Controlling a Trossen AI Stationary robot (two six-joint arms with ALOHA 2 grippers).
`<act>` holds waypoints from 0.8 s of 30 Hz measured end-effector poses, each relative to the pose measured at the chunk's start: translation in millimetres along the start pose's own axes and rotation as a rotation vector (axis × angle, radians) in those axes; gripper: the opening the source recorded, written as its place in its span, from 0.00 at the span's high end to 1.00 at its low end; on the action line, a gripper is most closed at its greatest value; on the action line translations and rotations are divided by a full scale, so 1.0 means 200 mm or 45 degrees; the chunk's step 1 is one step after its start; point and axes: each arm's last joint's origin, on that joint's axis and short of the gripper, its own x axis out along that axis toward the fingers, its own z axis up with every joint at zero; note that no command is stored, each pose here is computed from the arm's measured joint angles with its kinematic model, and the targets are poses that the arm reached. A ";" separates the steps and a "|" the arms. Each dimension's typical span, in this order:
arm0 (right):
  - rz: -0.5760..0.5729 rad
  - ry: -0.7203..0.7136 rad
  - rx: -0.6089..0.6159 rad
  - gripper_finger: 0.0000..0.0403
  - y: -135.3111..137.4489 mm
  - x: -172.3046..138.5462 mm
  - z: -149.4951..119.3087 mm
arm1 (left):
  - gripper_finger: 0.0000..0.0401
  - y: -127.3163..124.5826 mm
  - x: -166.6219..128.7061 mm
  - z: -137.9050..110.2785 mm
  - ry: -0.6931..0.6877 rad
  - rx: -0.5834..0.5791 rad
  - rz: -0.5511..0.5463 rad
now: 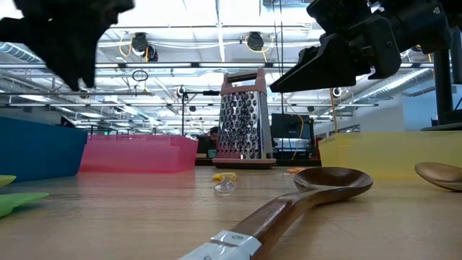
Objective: Pick & Place Kitchen Items
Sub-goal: Put the green spatula into the blue bin
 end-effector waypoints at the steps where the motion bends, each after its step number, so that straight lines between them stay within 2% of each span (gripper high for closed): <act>1: 0.000 0.005 0.000 0.51 0.00 0.00 0.00 | 0.71 -0.02 0.00 0.00 -0.017 0.004 -0.042; 12: 0.002 0.025 -0.006 0.51 0.00 -0.01 -0.06 | 0.71 -0.19 -0.01 -0.08 0.072 -0.018 -0.422; 17: 0.000 0.005 0.000 0.51 0.00 -0.03 -0.12 | 0.71 -0.28 0.02 -0.19 0.170 -0.030 -0.548; 24: -0.013 -0.113 -0.039 0.51 -0.01 -0.04 -0.10 | 0.71 -0.40 0.12 -0.35 0.376 -0.015 -0.670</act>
